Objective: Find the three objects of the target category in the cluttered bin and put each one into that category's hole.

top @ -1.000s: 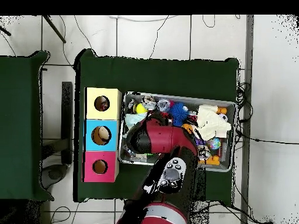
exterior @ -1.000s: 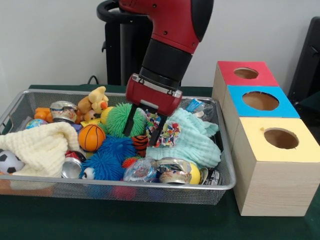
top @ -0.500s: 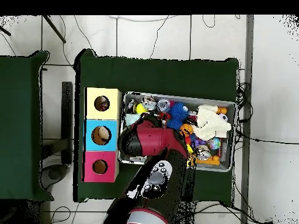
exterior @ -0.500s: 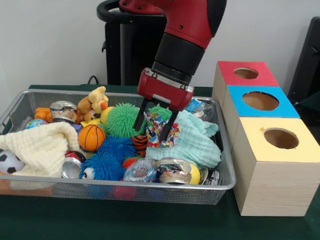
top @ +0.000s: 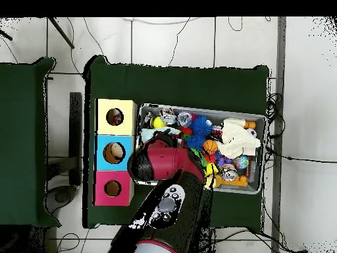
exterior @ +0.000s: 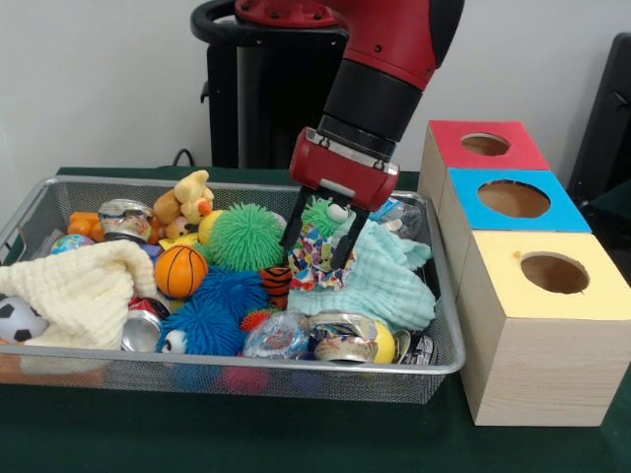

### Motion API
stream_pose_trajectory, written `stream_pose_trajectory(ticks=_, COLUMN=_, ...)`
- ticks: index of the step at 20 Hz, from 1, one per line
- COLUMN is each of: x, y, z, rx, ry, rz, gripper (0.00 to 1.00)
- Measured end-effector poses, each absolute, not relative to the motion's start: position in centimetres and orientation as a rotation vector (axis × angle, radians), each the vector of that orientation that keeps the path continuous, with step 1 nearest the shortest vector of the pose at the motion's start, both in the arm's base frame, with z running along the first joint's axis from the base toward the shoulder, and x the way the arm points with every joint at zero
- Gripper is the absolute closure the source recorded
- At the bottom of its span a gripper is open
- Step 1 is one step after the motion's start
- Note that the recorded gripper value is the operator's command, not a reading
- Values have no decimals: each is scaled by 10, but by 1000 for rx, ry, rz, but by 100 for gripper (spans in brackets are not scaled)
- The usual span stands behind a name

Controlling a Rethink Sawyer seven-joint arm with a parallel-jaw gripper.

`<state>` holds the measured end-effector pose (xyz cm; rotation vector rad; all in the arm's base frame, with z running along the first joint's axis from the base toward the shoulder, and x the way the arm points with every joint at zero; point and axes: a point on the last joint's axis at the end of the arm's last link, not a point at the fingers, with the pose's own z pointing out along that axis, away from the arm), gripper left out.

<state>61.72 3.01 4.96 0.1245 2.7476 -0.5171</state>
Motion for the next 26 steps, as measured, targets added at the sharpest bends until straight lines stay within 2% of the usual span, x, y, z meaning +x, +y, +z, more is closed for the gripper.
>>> stream_pose_trajectory(ticks=6, x=605, y=29, z=46, rx=132, ry=2770, rz=-522, gripper=0)
stream_pose_trajectory(ticks=26, x=607, y=29, z=47, rx=121, ry=2748, rz=-521, gripper=0)
